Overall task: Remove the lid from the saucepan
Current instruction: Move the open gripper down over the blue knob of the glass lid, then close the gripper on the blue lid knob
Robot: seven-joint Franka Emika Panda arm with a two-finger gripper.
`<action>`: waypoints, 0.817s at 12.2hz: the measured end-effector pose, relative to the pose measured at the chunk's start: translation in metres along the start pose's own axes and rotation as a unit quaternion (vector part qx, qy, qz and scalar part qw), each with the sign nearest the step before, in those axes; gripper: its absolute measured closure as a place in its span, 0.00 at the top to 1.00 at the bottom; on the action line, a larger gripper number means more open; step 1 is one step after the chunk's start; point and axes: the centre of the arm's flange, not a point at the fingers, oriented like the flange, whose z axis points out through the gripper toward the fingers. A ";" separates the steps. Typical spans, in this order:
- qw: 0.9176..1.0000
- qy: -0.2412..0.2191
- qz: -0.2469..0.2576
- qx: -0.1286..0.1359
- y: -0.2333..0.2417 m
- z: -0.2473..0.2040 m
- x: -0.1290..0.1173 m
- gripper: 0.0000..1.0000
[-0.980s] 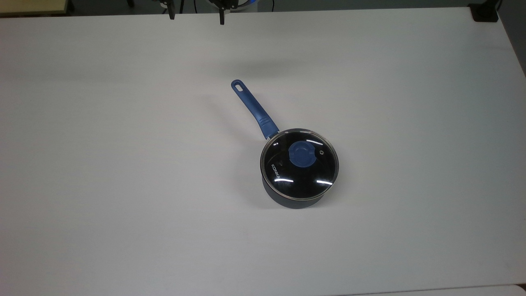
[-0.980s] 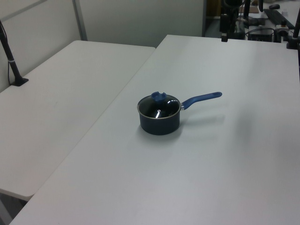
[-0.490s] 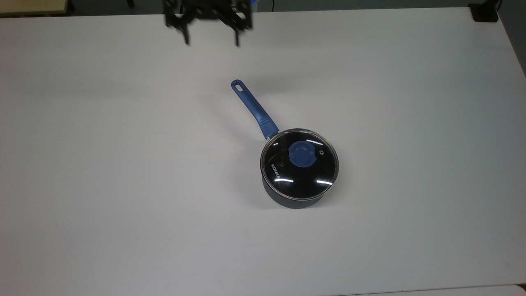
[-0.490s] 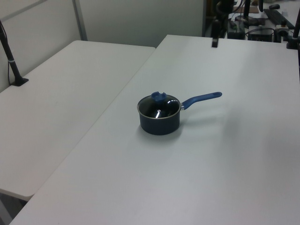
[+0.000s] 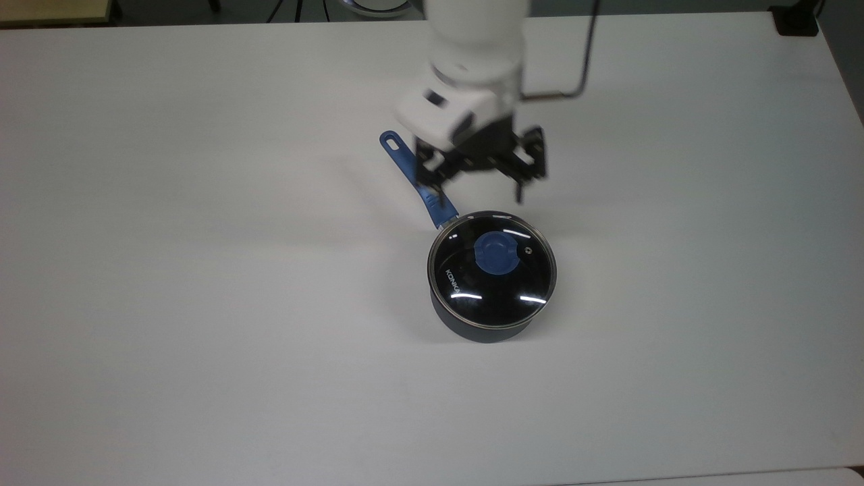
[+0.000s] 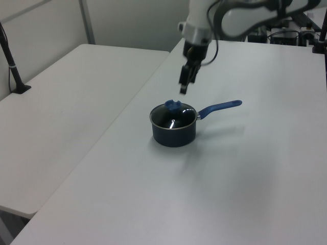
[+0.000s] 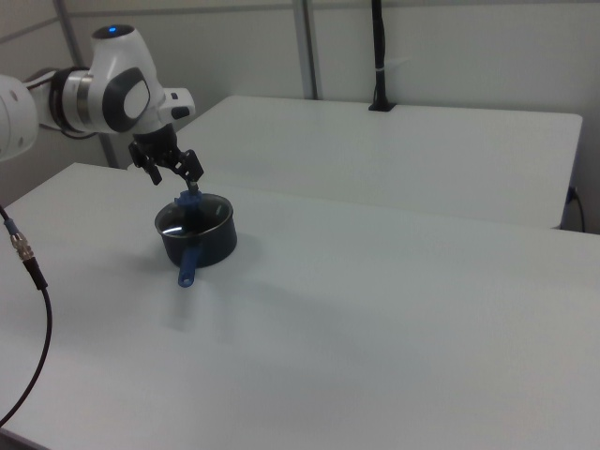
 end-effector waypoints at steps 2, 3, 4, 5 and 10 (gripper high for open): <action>0.999 0.032 -0.011 0.010 -0.019 0.025 0.008 1.00; 0.999 0.044 -0.015 0.009 -0.021 0.032 0.011 1.00; 0.999 0.047 -0.021 -0.001 -0.019 0.038 0.012 1.00; 0.999 0.045 -0.026 -0.009 -0.017 0.046 0.012 1.00; 0.999 0.035 -0.027 -0.015 -0.014 0.063 0.012 0.72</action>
